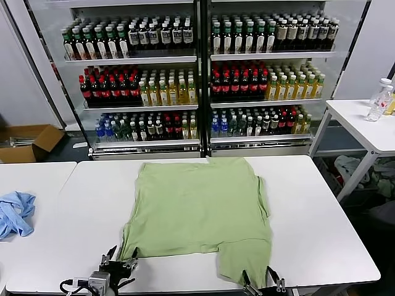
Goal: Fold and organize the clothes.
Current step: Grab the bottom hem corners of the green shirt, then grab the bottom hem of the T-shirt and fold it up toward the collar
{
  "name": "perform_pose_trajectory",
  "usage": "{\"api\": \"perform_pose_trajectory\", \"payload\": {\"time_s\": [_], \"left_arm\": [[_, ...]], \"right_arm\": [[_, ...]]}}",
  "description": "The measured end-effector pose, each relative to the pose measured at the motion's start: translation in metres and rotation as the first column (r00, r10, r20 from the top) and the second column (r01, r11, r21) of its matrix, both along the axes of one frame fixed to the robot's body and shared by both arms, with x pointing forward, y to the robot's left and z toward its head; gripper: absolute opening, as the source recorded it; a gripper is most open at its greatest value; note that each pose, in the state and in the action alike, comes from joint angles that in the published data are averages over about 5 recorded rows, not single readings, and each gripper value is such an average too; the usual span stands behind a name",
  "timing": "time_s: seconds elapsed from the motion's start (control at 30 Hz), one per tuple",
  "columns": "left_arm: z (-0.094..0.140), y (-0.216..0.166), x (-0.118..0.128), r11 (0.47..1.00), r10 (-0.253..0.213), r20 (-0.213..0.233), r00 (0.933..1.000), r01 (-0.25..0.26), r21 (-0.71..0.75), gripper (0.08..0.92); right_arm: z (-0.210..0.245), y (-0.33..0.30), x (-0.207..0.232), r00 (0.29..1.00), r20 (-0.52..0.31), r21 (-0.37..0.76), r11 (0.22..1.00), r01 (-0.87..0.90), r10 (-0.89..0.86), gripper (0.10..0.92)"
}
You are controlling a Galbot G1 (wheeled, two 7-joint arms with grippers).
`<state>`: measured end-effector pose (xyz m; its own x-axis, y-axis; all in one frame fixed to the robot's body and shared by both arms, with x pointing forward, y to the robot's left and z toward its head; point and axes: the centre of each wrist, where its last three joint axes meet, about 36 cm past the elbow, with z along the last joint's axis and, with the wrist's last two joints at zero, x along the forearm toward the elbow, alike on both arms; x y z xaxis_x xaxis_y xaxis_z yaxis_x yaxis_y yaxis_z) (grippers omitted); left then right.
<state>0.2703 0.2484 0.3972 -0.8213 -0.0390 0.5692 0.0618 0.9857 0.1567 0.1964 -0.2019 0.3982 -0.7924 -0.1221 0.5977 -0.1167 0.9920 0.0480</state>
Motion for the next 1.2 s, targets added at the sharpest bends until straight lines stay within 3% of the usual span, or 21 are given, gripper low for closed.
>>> {"api": "perform_pose_trajectory", "payload": {"time_s": [0.3,0.43,0.53,0.9,1.2], "left_arm": [[0.006,0.005,0.003,0.998,0.0,-0.007,1.0,-0.001,-0.066,0.272],[0.014,0.009,0.007,0.995,-0.009,0.026,0.9996,0.011,-0.101,0.16],[0.021,0.012,0.01,0.991,-0.018,0.061,0.998,0.026,-0.129,0.099],[0.045,0.02,0.027,0.966,-0.054,0.15,0.9872,0.09,-0.243,0.084],[0.047,0.03,0.066,0.953,-0.048,0.183,0.982,0.1,-0.288,0.084]], "right_arm": [[0.011,-0.007,0.007,0.999,0.045,0.042,0.999,-0.004,0.002,0.23],[0.019,-0.015,0.018,0.993,0.117,0.038,0.999,0.001,-0.006,0.126],[0.025,-0.022,0.029,0.983,0.182,0.033,0.999,0.009,-0.015,0.106],[0.04,-0.044,0.1,0.924,0.381,0.029,0.999,0.015,-0.025,0.106],[0.044,-0.059,0.175,0.89,0.455,-0.011,1.0,0.003,0.002,0.106]]}}
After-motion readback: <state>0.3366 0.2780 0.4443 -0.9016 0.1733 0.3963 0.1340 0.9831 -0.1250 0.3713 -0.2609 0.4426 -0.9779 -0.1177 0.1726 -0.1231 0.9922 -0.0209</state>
